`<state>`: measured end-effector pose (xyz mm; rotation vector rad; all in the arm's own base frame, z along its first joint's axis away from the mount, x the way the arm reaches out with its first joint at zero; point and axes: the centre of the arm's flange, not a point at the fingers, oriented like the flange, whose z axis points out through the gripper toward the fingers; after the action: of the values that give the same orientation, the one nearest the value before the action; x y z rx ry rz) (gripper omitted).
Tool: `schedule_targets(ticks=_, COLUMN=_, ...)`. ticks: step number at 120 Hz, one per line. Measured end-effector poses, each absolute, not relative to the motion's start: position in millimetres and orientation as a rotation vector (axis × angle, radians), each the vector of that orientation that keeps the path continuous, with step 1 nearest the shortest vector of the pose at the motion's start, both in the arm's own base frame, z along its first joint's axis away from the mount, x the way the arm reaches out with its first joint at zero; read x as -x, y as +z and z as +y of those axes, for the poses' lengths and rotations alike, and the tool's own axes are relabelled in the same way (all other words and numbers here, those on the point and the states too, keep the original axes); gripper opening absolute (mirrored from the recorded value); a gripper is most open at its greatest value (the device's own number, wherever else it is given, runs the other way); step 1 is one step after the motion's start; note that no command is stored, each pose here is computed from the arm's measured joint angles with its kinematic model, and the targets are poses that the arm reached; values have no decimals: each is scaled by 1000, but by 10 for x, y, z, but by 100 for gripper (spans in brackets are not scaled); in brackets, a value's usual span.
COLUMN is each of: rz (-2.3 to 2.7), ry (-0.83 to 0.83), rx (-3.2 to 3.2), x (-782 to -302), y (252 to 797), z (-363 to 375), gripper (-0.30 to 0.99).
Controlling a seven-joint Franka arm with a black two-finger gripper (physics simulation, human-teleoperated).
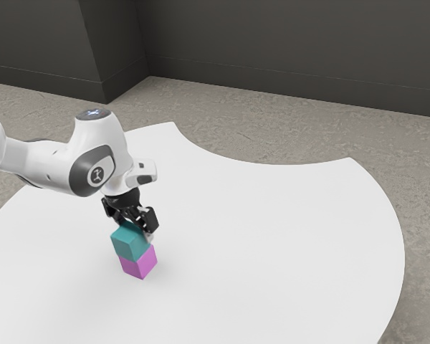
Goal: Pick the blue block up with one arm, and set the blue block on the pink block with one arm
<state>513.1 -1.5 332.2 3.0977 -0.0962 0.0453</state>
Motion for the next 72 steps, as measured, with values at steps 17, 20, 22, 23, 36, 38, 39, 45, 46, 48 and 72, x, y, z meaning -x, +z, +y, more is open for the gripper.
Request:
schedule_targets(ticks=17, rz=-112, ry=121, rx=-3100, x=-5322, y=3656, z=7, gripper=66)
schedule_targets(ticks=20, rz=-120, ry=156, rx=-3103, x=-5418, y=3842, z=11, gripper=66)
schedule_targets(ticks=22, rz=-126, ry=173, rx=-3105, x=-5471, y=3960, z=14, gripper=67)
schedule_targets(ticks=23, rz=-128, ry=180, rx=-3106, x=-5494, y=4017, z=16, gripper=67)
schedule_targets(ticks=36, rz=-144, ry=150, rx=-3115, x=-5598, y=4493, z=35, gripper=68)
schedule_targets(ticks=38, rz=-145, ry=136, rx=-3116, x=-5591, y=4538, z=39, gripper=68)
schedule_targets(ticks=39, rz=-145, ry=129, rx=-3116, x=-5587, y=4557, z=40, gripper=68)
schedule_targets(ticks=45, rz=-147, ry=80, rx=-3118, x=-5551, y=4623, z=50, gripper=68)
schedule_targets(ticks=46, rz=-147, ry=72, rx=-3118, x=-5545, y=4629, z=52, gripper=68)
schedule_targets(ticks=48, rz=-148, ry=56, rx=-3118, x=-5530, y=4639, z=55, gripper=68)
schedule_targets(ticks=72, rz=-149, ry=-95, rx=-3114, x=-5395, y=4633, z=104, gripper=69)
